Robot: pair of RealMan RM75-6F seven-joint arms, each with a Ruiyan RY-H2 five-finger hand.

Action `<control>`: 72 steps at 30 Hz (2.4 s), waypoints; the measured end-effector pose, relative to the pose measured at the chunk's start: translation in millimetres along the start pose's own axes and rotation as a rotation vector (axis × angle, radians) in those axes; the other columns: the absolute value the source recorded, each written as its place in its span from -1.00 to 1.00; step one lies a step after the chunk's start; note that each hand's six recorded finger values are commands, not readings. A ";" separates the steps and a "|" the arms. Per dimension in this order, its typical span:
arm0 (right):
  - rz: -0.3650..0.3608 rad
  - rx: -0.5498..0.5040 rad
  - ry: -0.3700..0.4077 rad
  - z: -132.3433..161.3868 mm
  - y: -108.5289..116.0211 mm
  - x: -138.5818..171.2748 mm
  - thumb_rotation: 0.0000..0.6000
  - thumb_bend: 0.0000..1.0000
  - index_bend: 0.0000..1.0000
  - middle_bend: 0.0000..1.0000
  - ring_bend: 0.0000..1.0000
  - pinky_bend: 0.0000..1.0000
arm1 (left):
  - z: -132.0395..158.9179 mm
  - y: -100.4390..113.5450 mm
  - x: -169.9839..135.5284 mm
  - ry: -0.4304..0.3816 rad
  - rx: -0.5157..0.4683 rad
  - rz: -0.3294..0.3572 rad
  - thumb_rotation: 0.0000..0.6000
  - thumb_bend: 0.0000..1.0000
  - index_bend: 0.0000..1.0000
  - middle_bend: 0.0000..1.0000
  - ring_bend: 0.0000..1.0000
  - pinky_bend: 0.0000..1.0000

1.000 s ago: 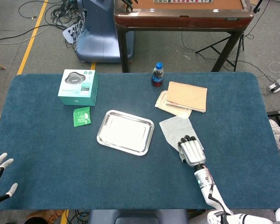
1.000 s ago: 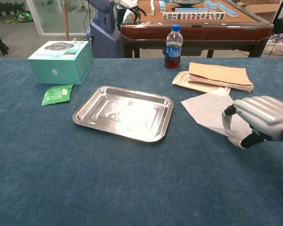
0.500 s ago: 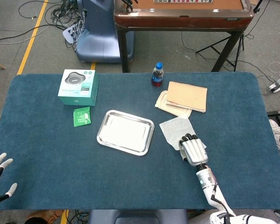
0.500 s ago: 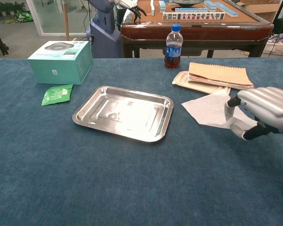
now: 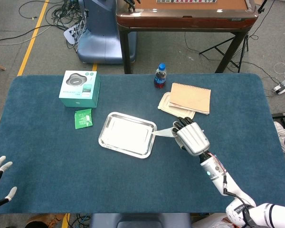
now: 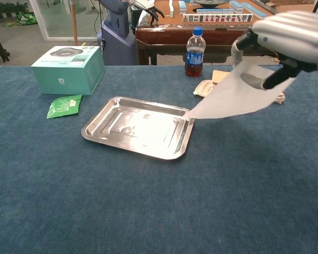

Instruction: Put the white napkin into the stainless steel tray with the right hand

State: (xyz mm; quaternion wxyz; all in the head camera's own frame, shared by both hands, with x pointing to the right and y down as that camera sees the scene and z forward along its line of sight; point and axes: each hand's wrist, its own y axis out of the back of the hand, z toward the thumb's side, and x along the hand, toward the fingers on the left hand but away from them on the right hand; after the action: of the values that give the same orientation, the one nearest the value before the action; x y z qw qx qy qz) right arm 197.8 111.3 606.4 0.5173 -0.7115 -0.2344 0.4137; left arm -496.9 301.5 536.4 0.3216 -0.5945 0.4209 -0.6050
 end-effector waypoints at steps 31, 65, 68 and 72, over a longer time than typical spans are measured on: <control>-0.165 0.083 0.399 93.1 4.2 -103.0 1.00 -0.02 0.18 -0.14 -0.50 -0.33 | -10.2 1.0 -9.7 0.061 0.019 -0.001 1.00 -0.52 -0.60 -0.82 -0.82 -1.00; -0.018 0.130 0.264 86.2 -94.7 -82.0 1.00 -0.05 0.18 -0.14 -0.50 -0.33 | -11.1 -4.3 -11.2 0.064 0.013 -0.017 1.00 -0.51 -0.60 -0.82 -0.82 -1.00; -0.029 0.123 0.269 92.1 -96.7 -84.4 1.00 -0.06 0.18 -0.14 -0.50 -0.34 | -11.6 -3.7 -10.8 0.064 0.014 -0.017 1.00 -0.51 -0.60 -0.82 -0.82 -1.00; -0.036 0.108 0.272 96.9 -99.1 -87.0 1.00 -0.06 0.18 -0.14 -0.50 -0.35 | -12.6 -2.9 -11.2 0.066 0.014 -0.014 1.00 -0.52 -0.60 -0.82 -0.82 -1.00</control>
State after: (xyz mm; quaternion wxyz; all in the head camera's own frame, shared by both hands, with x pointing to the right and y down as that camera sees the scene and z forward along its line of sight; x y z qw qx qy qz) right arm 79.0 132.8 716.8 0.5892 -0.7277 -0.1523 0.3163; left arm -508.1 314.3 534.7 0.3074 -0.5749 0.4229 -0.6294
